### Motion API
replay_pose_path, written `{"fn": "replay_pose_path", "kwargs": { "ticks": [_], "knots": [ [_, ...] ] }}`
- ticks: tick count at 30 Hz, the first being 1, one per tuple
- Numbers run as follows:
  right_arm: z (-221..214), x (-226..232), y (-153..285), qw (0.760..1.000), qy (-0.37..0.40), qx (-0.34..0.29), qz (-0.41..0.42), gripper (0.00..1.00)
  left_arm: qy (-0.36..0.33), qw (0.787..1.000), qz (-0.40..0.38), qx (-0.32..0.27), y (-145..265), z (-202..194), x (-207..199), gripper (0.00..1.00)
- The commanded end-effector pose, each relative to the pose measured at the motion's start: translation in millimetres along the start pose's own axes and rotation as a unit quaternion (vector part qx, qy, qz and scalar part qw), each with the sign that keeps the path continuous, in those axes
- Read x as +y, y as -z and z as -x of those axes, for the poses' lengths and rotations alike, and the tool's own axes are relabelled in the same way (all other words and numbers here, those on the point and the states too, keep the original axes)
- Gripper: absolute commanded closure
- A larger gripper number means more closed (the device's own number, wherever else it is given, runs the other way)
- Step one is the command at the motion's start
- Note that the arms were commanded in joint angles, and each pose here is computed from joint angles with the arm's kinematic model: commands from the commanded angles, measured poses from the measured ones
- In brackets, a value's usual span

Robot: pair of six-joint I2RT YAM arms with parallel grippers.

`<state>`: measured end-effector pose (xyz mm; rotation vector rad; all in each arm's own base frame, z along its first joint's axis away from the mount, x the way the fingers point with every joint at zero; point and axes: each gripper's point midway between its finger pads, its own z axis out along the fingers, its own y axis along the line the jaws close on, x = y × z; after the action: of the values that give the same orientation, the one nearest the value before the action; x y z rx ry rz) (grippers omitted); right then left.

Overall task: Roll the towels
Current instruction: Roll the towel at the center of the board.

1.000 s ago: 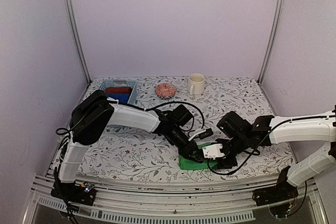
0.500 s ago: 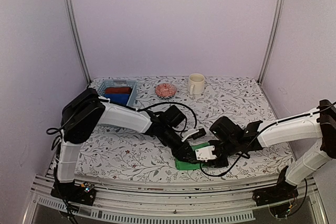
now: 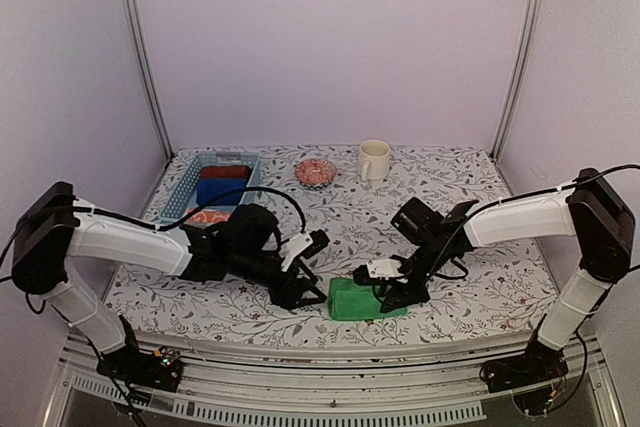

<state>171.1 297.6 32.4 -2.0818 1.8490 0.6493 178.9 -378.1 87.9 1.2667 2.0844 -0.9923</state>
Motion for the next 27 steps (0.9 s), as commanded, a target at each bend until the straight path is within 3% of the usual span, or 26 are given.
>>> {"fn": "replay_pose_path", "kwargs": {
  "ticks": [1,8,17,23,27],
  "knots": [
    [-48,48,-16,0.978,-0.120,0.059,0.159,0.76,-0.074,0.990,0.096,-0.073,18,13,1,0.41],
    [-53,42,-21,0.949,-0.189,0.060,0.245,0.78,-0.205,0.968,0.136,-0.052,0,5,-33,0.40],
    [-53,34,-25,0.937,-0.212,0.056,0.273,0.78,-0.352,0.923,0.156,0.014,-60,23,-41,0.38],
    [-49,32,-24,0.937,-0.215,0.046,0.273,0.77,-0.389,0.904,0.165,0.070,-97,10,-26,0.38],
    [-49,33,-24,0.937,-0.215,0.046,0.272,0.77,-0.387,0.901,0.160,0.108,-113,-10,-17,0.44]
  ]
}}
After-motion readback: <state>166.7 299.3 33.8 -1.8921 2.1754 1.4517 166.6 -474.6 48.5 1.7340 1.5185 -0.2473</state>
